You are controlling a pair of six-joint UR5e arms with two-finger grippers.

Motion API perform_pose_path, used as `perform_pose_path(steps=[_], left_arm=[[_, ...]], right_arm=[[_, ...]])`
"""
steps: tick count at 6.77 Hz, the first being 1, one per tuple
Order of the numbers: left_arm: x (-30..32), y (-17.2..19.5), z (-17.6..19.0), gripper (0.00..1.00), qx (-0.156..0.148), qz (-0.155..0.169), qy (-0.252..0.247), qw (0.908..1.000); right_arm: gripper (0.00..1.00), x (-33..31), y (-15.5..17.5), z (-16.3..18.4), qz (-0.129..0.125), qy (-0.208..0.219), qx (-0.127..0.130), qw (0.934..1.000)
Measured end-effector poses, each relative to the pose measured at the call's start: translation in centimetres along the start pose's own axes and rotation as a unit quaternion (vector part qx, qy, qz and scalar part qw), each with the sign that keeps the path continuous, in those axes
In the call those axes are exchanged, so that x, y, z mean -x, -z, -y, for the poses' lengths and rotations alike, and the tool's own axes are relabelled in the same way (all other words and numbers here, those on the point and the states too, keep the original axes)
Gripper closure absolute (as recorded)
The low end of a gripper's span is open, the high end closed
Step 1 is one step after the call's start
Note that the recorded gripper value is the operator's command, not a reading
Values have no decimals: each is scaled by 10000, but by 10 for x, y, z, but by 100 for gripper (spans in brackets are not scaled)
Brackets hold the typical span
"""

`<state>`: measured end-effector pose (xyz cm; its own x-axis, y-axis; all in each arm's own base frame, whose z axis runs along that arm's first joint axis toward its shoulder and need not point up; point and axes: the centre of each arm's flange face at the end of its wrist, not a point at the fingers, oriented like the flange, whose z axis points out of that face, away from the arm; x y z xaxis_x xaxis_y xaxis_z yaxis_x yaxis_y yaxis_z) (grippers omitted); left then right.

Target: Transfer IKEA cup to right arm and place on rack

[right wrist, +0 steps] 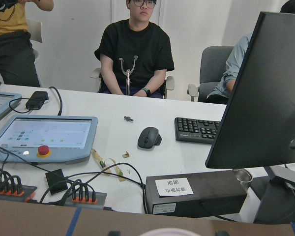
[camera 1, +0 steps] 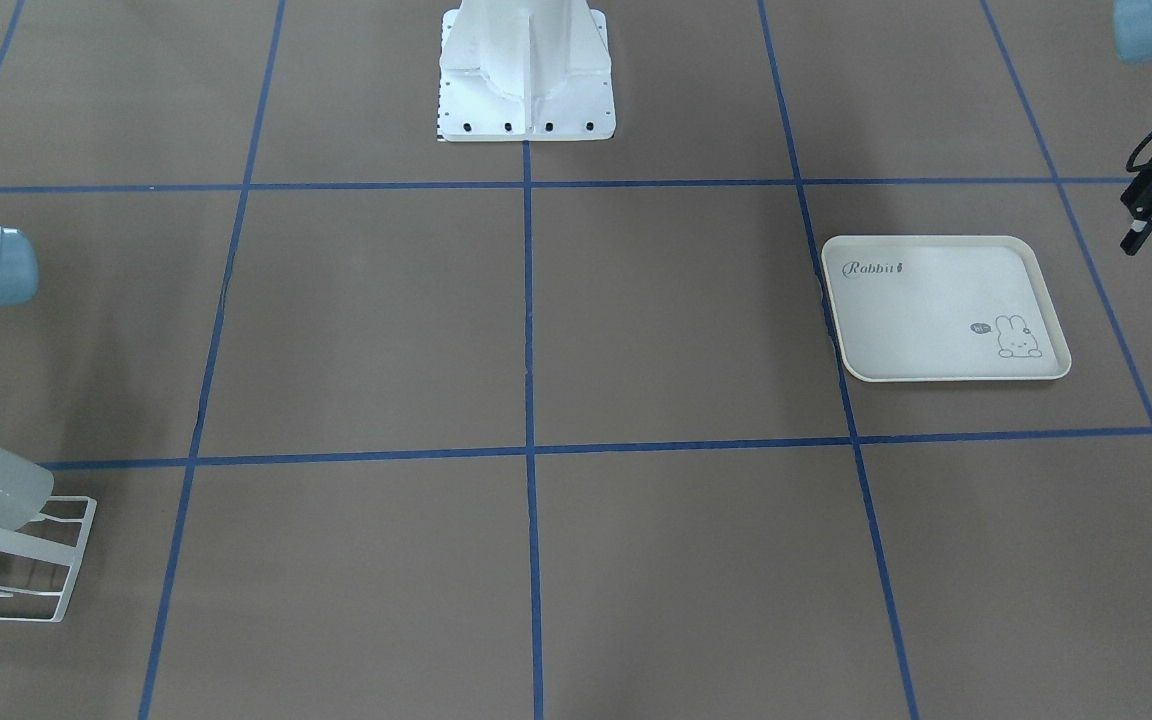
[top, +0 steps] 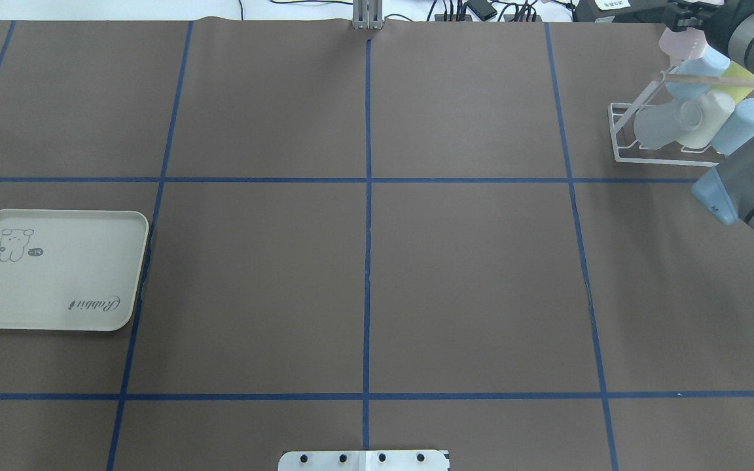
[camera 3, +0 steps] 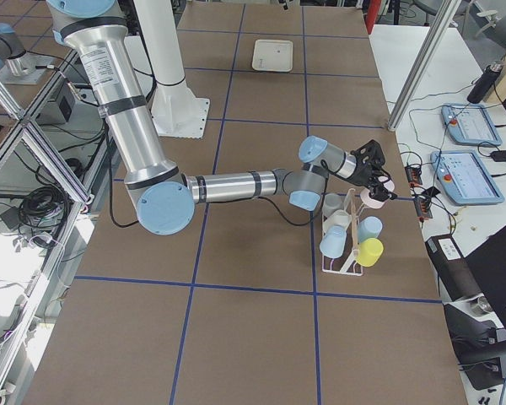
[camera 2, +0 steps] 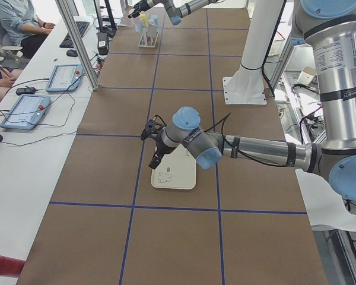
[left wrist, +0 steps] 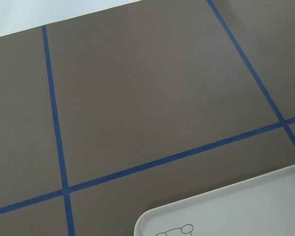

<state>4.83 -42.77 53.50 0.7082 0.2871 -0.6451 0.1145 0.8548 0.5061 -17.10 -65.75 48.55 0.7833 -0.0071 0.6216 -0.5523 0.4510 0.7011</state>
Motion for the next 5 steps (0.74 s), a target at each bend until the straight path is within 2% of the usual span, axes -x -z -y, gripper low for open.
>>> perform_pose_path(steps=[1,5], left_arm=[[1,-2,-1,0,19,5,9,10000],[2,-3,-1,0,30,8,9,10000]], right_arm=[[100,-1,0,-4,-21,-1,-63,10000],[100,-6,6,-27,-3,-10,1,10000]])
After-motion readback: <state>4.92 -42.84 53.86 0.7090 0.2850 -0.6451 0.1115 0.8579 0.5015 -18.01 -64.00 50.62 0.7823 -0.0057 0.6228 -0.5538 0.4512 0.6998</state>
